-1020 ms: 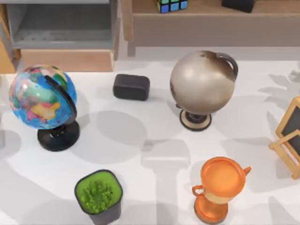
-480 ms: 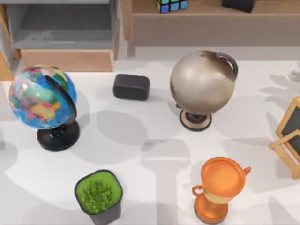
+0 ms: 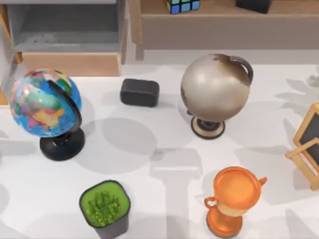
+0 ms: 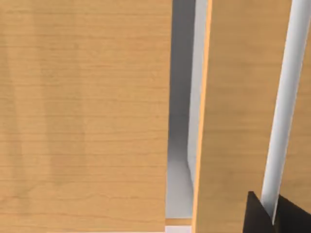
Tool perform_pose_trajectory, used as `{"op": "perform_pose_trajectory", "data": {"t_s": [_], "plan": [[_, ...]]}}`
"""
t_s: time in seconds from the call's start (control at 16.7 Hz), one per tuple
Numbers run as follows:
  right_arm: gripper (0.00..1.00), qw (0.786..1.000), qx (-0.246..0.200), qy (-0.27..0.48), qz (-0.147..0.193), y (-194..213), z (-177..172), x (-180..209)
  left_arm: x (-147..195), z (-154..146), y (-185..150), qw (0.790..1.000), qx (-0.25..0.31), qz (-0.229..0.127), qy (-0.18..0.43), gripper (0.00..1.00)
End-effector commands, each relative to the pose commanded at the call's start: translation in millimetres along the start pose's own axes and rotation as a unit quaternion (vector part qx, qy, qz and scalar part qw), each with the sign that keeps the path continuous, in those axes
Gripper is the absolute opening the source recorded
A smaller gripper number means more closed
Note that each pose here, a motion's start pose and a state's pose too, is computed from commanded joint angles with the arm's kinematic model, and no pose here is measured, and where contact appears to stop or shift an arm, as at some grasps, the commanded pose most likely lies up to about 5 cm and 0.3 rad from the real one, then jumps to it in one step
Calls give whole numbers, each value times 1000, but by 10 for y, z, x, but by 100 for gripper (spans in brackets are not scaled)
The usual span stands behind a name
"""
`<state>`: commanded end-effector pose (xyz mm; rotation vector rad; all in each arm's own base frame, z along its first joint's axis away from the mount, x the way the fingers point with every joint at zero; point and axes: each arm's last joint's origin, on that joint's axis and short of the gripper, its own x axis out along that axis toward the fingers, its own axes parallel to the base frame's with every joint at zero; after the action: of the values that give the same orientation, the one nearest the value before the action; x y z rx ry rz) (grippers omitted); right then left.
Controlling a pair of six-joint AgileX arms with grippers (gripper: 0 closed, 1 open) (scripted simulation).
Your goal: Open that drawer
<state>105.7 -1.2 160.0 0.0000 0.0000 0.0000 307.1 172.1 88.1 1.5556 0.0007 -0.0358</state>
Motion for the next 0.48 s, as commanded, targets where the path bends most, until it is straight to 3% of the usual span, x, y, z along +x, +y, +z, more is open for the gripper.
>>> {"op": "perform_pose_trajectory", "data": {"t_s": [0.3,0.48], "plan": [[100,1000,0,0,0,0,0,0,5,2,-3,1000,1,0,-1,0],[100,1000,0,0,0,0,0,0,-159,1,5,1000,3,3,-6,0]]}}
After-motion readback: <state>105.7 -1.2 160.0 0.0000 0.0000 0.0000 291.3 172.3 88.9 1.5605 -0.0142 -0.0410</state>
